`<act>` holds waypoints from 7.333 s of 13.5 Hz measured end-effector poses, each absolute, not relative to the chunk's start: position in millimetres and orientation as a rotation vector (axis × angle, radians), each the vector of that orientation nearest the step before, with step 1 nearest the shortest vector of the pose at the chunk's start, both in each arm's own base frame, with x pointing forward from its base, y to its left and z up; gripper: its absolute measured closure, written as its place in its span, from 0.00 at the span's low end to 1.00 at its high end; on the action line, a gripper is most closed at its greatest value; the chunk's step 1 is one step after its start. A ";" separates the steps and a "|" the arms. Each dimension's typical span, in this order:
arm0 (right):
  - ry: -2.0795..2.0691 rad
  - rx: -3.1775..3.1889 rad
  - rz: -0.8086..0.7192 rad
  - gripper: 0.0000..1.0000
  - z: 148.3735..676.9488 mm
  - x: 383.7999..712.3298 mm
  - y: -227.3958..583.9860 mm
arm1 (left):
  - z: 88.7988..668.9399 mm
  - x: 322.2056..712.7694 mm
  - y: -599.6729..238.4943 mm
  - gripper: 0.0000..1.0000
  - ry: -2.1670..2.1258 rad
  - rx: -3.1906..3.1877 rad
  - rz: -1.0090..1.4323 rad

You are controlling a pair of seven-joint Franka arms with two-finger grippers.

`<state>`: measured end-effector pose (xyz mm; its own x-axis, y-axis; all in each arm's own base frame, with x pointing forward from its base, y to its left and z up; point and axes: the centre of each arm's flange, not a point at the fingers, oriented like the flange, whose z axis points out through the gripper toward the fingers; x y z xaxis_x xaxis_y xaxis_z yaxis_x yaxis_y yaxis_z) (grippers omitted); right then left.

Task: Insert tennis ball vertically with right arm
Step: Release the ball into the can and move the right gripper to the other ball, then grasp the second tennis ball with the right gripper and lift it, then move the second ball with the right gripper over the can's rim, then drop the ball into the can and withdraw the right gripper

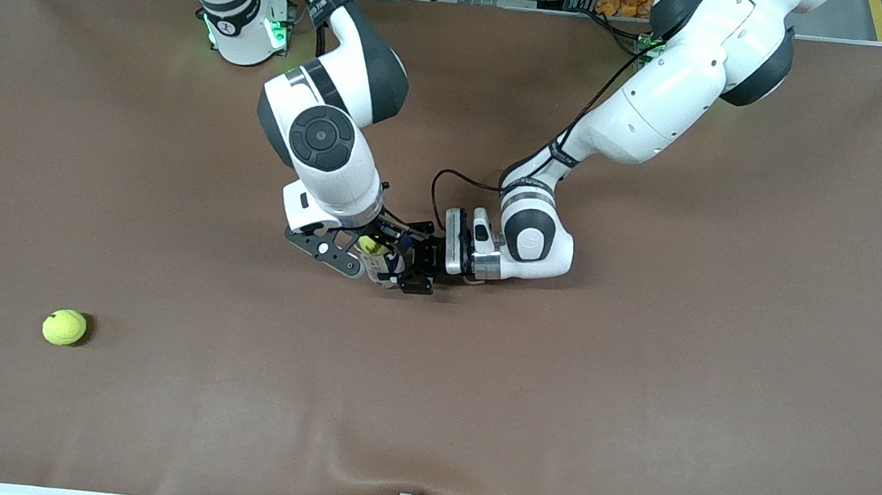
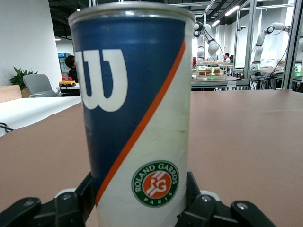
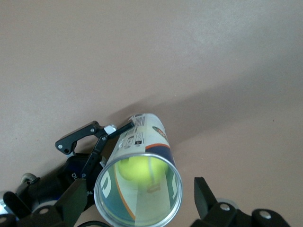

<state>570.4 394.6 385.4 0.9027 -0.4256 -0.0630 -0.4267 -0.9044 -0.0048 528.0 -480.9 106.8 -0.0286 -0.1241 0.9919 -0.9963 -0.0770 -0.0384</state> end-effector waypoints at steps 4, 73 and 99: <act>0.772 -3.017 0.069 0.00 414.1 594.0 354.1 | 106.6 528.1 -480.8 0.25 -1.287 1.344 1.233; 0.508 -3.010 0.169 0.34 385.2 558.4 388.3 | 100.9 524.9 -482.3 0.24 -1.259 1.359 1.238; 0.127 -3.019 0.135 0.00 485.6 614.8 67.0 | 97.9 541.1 -423.0 0.00 -1.306 1.432 1.192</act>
